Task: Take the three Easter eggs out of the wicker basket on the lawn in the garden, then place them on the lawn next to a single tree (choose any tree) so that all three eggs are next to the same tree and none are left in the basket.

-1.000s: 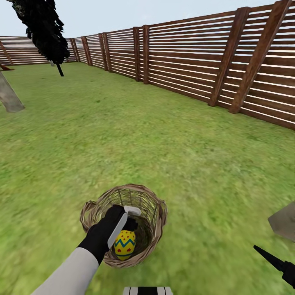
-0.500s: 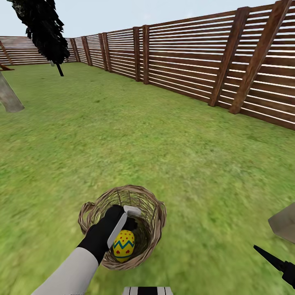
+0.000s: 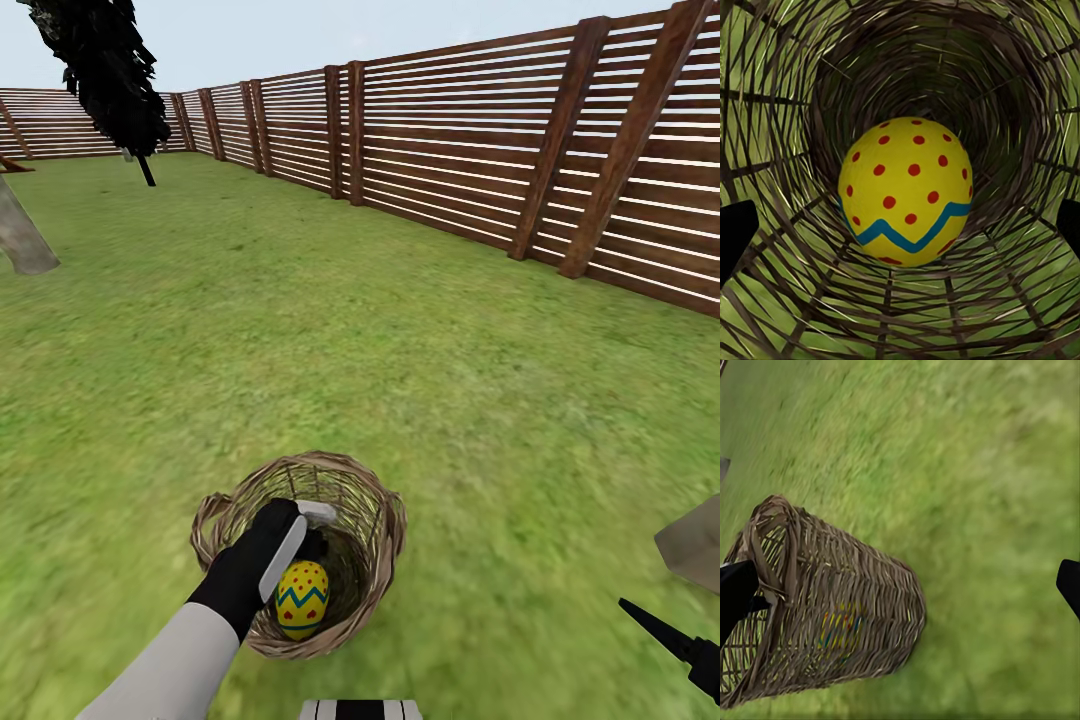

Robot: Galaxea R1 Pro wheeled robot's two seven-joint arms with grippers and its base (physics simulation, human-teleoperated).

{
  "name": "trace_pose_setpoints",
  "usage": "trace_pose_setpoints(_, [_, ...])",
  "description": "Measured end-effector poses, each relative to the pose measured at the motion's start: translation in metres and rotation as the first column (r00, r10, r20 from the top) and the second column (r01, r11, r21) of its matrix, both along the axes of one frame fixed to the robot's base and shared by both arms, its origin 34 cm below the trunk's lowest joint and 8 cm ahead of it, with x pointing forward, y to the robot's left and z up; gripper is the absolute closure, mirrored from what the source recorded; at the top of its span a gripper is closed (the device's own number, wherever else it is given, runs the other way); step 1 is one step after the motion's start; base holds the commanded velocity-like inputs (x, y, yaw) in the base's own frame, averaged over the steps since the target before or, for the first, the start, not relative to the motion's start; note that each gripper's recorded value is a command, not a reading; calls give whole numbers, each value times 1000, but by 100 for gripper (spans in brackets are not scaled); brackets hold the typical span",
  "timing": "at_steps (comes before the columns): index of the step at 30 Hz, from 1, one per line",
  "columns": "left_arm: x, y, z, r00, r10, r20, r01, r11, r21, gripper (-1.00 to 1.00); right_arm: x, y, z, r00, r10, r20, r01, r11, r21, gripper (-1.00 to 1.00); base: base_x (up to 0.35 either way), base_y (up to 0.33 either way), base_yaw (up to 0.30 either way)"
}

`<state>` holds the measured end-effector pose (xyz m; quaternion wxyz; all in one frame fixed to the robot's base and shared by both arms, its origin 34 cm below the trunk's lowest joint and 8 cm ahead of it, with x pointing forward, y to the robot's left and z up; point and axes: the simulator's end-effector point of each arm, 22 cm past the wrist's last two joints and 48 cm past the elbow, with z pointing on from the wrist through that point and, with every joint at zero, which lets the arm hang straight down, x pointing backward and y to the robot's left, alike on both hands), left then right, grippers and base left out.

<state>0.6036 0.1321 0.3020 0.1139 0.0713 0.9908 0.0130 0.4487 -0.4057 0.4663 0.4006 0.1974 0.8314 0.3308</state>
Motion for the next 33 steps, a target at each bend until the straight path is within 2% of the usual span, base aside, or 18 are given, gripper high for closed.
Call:
trace_pose_setpoints(13, [-2,-4,0,1000,9,-7,-9,1000,-18,-100,0,0,0,1000,1,0,-1,1000,0,-100,0,0,0])
trace_pose_setpoints(33, [-20,-9,-43,996,5,-89,-7,1000,-25,-100,-4,0,-31,997,3,-79,-3,1000,1,-100,0,0,0])
